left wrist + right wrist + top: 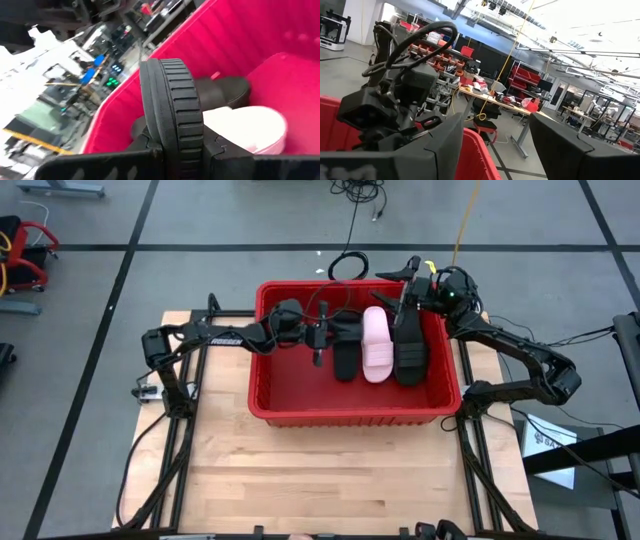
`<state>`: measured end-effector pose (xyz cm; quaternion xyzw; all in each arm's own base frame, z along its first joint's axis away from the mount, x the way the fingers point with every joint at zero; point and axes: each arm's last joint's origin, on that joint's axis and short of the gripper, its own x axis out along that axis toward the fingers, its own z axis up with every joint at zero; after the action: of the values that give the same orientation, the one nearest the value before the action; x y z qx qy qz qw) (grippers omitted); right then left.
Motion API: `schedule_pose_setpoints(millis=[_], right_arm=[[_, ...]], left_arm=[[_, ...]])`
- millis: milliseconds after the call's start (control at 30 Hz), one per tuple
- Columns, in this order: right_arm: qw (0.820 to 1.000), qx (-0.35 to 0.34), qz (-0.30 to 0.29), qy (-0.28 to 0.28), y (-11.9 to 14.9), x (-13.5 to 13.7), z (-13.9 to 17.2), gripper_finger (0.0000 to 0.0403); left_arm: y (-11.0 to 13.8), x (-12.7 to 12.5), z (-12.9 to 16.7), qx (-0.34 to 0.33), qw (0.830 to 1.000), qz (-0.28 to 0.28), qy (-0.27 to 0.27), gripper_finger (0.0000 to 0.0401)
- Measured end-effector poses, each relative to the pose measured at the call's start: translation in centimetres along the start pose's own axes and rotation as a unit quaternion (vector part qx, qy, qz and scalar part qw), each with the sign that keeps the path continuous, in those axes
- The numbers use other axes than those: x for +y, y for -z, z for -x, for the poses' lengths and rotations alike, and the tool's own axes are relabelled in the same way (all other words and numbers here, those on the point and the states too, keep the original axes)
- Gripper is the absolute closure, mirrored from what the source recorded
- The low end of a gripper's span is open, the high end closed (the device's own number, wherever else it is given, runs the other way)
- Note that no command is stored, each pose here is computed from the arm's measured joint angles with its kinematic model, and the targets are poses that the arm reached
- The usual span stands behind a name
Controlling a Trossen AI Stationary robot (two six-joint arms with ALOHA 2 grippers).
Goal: Pick and place slides into bin
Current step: Put the black slide into the red organizer bin
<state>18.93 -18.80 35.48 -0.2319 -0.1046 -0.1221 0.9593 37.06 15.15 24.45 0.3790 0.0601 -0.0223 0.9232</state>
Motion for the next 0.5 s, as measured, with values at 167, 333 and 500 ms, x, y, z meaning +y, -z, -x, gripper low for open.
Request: schedule_pose_setpoints(millis=[167, 333, 500], right_arm=[[1.0, 0.0, -0.002, -0.001, 0.01, 0.01, 0.0, 0.0187], [1.0, 0.002, -0.006, -0.003, 0.07, 0.08, -0.04, 0.0184], [1.0, 0.004, -0.009, -0.004, 0.12, 0.09, -0.04, 0.0187]], left_arm=[[-0.06, 0.25, -0.02, 0.016, 0.999, -0.02, -0.019, 0.0362], [0.04, -0.04, -0.03, 0.018, 1.0, -0.016, 0.003, 0.0362], [0.07, -0.11, -0.03, 0.018, 1.0, -0.015, 0.009, 0.0362]])
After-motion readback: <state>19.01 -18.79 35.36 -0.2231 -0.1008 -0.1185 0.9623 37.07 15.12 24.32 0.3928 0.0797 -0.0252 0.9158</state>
